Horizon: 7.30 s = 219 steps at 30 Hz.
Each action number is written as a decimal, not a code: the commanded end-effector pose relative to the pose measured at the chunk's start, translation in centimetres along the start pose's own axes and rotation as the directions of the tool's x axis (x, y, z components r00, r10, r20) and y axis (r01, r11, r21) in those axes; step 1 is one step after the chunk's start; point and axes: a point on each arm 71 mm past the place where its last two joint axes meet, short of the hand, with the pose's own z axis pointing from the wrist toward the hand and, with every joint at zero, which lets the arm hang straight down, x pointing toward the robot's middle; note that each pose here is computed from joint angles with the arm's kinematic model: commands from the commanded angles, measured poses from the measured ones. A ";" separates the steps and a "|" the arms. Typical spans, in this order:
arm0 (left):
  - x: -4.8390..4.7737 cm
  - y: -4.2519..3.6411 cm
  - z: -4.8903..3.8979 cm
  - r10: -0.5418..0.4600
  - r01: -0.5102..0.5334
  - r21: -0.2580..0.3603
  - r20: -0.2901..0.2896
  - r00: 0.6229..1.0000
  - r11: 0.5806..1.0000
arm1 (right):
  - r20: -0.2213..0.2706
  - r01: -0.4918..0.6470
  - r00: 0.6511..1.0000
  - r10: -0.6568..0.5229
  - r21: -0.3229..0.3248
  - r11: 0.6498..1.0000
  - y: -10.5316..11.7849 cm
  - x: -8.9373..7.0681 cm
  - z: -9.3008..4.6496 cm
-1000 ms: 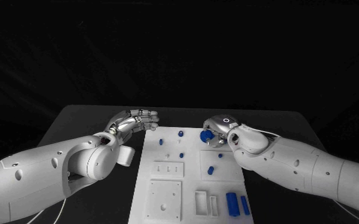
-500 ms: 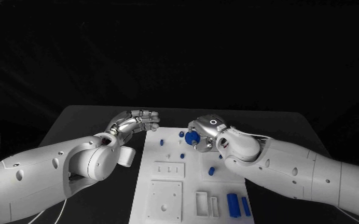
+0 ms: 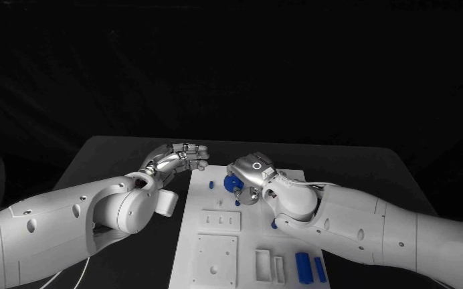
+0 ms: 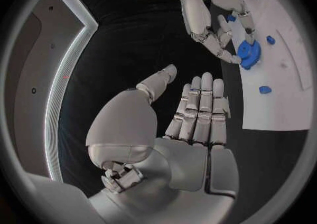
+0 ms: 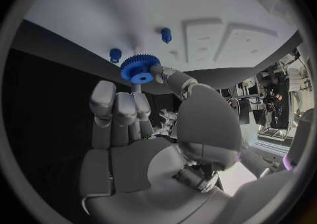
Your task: Assemble the parts on the task board
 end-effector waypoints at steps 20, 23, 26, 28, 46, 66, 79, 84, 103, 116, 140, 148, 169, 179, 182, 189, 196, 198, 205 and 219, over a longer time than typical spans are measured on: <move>0.26 -0.17 0.17 0.003 -0.003 0.012 -0.004 1.000 1.000 | 0.009 0.049 0.999 -0.050 0.019 0.999 -0.2 1.0 1.1; 0.31 -0.17 0.20 0.003 -0.002 0.012 -0.006 1.000 1.000 | 0.006 0.048 0.999 -0.048 0.019 0.999 -0.1 1.2 1.3; 0.38 -0.16 0.23 0.002 -0.002 0.012 -0.007 1.000 1.000 | -0.001 0.046 0.999 -0.046 0.018 0.999 0.0 1.3 1.4; 0.39 -0.16 0.23 0.002 -0.002 0.012 -0.008 1.000 1.000 | -0.006 0.043 0.999 -0.043 0.018 0.999 0.0 1.5 1.5; 0.35 -0.15 0.27 0.003 -0.003 0.011 -0.006 1.000 1.000 | -0.036 0.021 0.999 -0.020 0.018 1.000 0.0 2.4 1.6; 0.33 -0.15 0.24 0.002 -0.002 0.010 -0.007 1.000 1.000 | -0.060 -0.010 0.998 0.012 0.039 0.999 -0.7 2.8 1.4; 0.27 -0.15 0.28 0.003 -0.003 0.010 -0.005 1.000 1.000 | -0.049 -0.052 0.997 0.054 0.047 0.998 -0.9 2.8 1.4; 0.27 -0.14 0.30 0.003 -0.003 0.010 -0.005 1.000 1.000 | -0.071 -0.089 0.993 0.093 0.054 0.995 -1.0 3.0 1.3; 0.13 -0.11 0.34 -0.004 0.004 0.007 -0.002 1.000 1.000 | -0.157 -0.196 0.964 0.214 0.124 0.973 -2.4 4.1 1.1; -0.23 -0.10 0.30 -0.001 0.001 0.006 0.008 1.000 1.000 | -0.020 -0.356 0.933 0.361 0.113 0.928 -3.5 2.5 0.7; -1.12 0.03 0.54 0.000 0.000 0.004 0.018 1.000 1.000 | 0.063 -0.640 0.768 0.637 0.113 0.760 -14.3 -1.2 -5.0; -1.10 0.21 0.62 -0.004 0.004 0.002 0.009 1.000 1.000 | 0.010 -0.630 0.769 0.639 0.182 0.755 -17.3 -0.1 -7.1; -1.04 0.76 0.52 -0.012 0.012 -0.007 -0.004 1.000 1.000 | -0.002 -0.607 0.767 0.641 0.319 0.728 -18.2 6.2 -9.0; -0.99 0.78 0.52 -0.013 0.013 -0.007 -0.008 1.000 1.000 | -0.017 -0.607 0.761 0.649 0.335 0.721 -17.6 7.6 -9.3; -0.94 0.78 0.56 -0.013 0.013 -0.007 -0.009 1.000 1.000 | -0.014 -0.606 0.762 0.647 0.336 0.721 -17.6 7.6 -9.2; -0.92 0.80 0.60 -0.013 0.013 -0.008 -0.009 1.000 1.000 | -0.006 -0.605 0.764 0.645 0.341 0.720 -17.3 7.7 -8.7; -1.07 0.87 0.60 -0.012 0.012 -0.018 -0.007 1.000 1.000 | -0.009 -0.601 0.766 0.643 0.347 0.720 -16.9 8.0 -8.1; -1.07 0.87 0.59 -0.012 0.012 -0.018 -0.008 1.000 1.000 | -0.008 -0.600 0.766 0.643 0.348 0.720 -16.9 8.0 -8.1; -1.06 0.87 0.59 -0.012 0.012 -0.019 -0.010 1.000 1.000 | -0.008 -0.600 0.767 0.642 0.349 0.720 -16.8 8.1 -7.9; -1.07 0.88 0.60 -0.011 0.011 -0.021 -0.010 1.000 1.000 | -0.019 -0.604 0.762 0.648 0.343 0.720 -16.3 8.2 -7.6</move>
